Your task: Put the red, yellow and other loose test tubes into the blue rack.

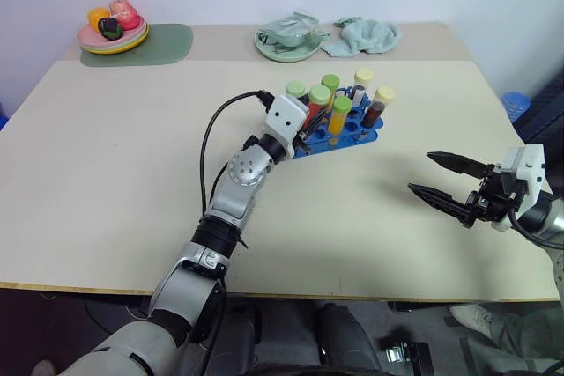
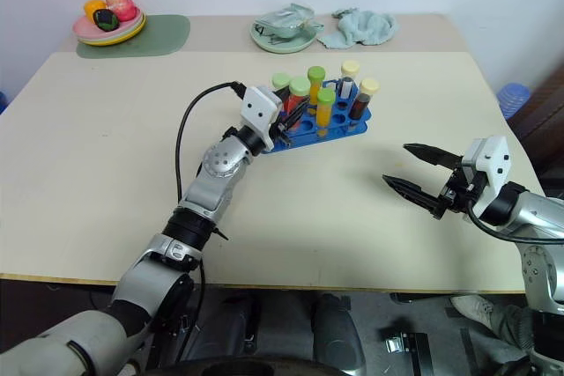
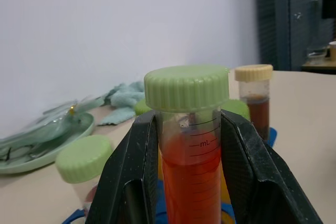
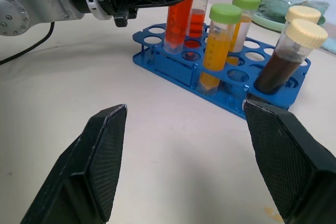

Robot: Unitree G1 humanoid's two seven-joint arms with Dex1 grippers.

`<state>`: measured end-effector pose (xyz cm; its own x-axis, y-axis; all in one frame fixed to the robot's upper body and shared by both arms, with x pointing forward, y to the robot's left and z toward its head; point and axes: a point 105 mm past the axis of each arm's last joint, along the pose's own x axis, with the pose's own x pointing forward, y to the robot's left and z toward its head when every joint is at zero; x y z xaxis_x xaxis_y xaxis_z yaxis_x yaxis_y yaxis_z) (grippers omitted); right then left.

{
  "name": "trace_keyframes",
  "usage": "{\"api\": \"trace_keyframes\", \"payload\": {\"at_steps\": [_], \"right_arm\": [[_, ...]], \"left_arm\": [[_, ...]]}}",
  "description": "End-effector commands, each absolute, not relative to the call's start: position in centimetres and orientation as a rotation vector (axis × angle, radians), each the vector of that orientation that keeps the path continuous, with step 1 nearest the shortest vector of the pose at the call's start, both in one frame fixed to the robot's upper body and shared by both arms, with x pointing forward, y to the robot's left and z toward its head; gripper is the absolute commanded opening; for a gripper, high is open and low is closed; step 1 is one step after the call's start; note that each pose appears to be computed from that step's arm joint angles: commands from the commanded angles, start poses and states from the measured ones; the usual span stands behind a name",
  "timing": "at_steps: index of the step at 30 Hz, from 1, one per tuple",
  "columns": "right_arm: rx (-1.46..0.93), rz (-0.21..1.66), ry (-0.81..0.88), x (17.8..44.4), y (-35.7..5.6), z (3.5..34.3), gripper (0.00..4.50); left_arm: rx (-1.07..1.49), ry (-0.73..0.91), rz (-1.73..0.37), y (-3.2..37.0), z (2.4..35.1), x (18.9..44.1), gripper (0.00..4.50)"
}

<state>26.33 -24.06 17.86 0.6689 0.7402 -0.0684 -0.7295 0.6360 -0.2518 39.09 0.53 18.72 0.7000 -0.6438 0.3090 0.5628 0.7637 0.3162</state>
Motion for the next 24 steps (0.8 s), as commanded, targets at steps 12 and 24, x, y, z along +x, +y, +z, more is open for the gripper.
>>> {"api": "trace_keyframes", "payload": {"at_steps": [12, 24], "right_arm": [[-0.284, 0.843, -0.111, 26.9, -23.4, 19.2, 3.62], [-0.287, 0.839, -0.120, 26.9, -23.1, 19.7, 3.62]], "left_arm": [[0.152, -0.338, -0.688, 0.5, 17.0, 39.5, 1.53], [0.137, -0.321, -0.731, -0.2, 16.7, 39.0, 1.53]]}}
